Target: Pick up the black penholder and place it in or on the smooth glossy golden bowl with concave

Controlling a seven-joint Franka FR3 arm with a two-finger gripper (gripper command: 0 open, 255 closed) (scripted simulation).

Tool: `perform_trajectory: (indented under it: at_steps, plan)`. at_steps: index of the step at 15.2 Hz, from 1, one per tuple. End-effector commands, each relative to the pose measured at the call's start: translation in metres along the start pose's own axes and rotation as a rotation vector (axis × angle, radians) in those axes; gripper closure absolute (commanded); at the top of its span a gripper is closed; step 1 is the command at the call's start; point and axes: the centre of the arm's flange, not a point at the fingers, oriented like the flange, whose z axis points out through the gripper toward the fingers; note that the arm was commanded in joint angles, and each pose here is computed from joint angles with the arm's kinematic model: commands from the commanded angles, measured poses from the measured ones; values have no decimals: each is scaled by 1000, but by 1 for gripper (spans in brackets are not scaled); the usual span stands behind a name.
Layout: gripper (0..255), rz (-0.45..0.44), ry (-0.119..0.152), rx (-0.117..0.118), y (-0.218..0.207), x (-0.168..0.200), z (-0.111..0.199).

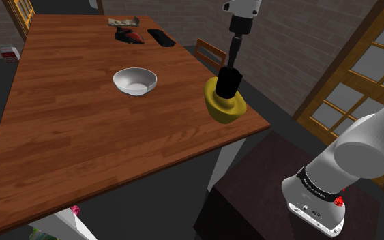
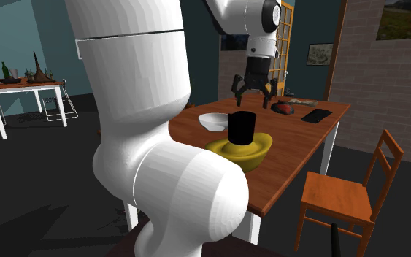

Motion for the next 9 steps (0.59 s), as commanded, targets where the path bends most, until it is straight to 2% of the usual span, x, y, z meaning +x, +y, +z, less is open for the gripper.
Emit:
perform_trajectory:
  at_steps: [1, 2, 9]
  plan:
    - [0, 0, 0, 0, 0, 0, -25]
    - [0, 0, 0, 0, 0, 0, -36]
    - [0, 0, 0, 0, 0, 0, -36]
